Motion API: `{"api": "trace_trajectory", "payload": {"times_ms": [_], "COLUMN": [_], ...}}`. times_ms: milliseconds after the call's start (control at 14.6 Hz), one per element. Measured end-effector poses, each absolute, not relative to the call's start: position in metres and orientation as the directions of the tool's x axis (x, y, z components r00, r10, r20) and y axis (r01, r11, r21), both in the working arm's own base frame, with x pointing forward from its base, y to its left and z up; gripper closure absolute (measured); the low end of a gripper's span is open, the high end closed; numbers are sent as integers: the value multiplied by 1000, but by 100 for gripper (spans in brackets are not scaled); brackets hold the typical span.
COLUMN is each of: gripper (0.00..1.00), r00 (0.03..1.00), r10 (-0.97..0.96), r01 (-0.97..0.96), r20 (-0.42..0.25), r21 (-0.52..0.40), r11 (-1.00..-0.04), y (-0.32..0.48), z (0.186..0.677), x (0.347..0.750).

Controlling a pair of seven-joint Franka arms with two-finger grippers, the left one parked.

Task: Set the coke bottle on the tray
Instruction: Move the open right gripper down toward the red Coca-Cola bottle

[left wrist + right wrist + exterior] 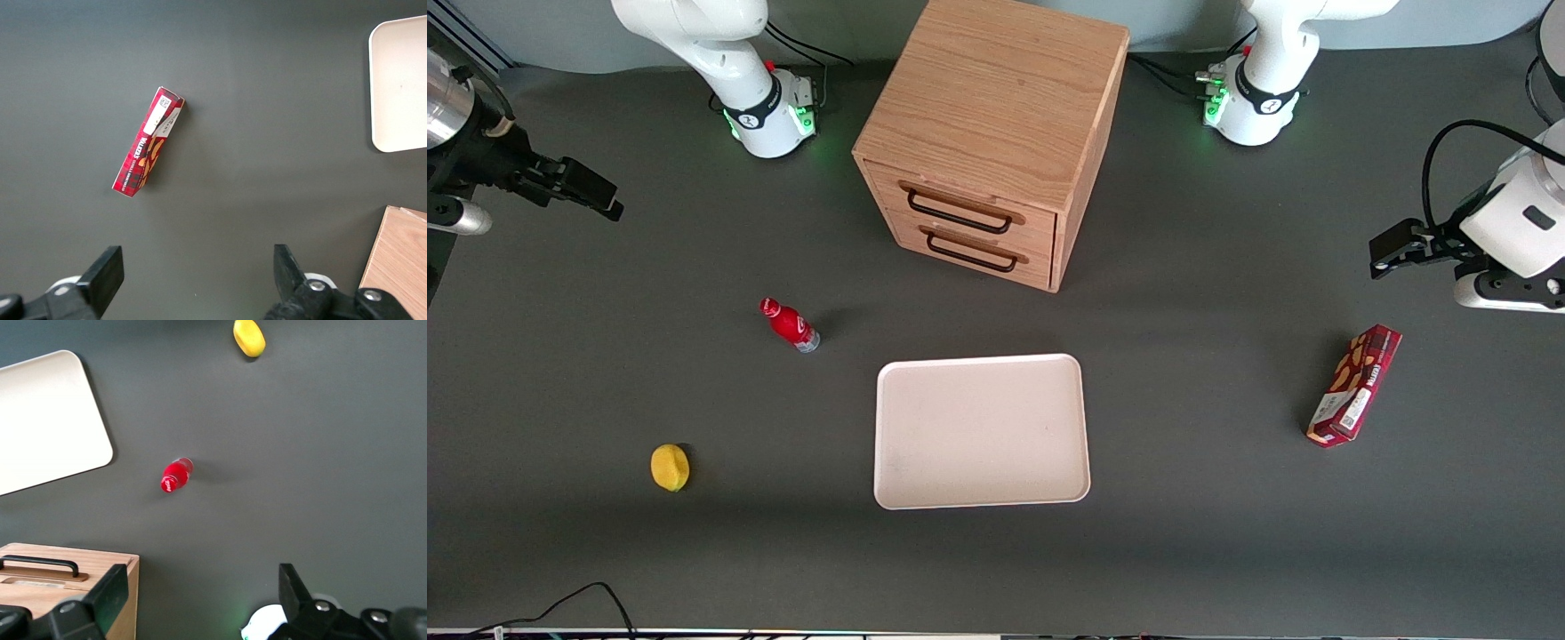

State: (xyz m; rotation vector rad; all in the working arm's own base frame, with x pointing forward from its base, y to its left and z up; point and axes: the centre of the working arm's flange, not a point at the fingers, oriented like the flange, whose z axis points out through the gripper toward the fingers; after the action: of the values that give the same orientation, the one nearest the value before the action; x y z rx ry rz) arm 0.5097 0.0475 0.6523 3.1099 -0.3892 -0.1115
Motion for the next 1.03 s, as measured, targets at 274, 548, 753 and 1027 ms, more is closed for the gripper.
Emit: {"api": "trace_trajectory", "payload": {"times_ms": [274,548,753,1027], "gripper": [0,0,0,0], "r00": [962,961,974,981], "r10": [-247,-205,-157,-167], "r01": [-246,-203,-156,-168], "r20": [-116,-187,-162,-100], "r21": [21,26,17,-7], "r11": [-969,-979,-988,-986], "y": [46,70,102,103], "z": [644,600,525,418], "x": [515,519,525,525]}}
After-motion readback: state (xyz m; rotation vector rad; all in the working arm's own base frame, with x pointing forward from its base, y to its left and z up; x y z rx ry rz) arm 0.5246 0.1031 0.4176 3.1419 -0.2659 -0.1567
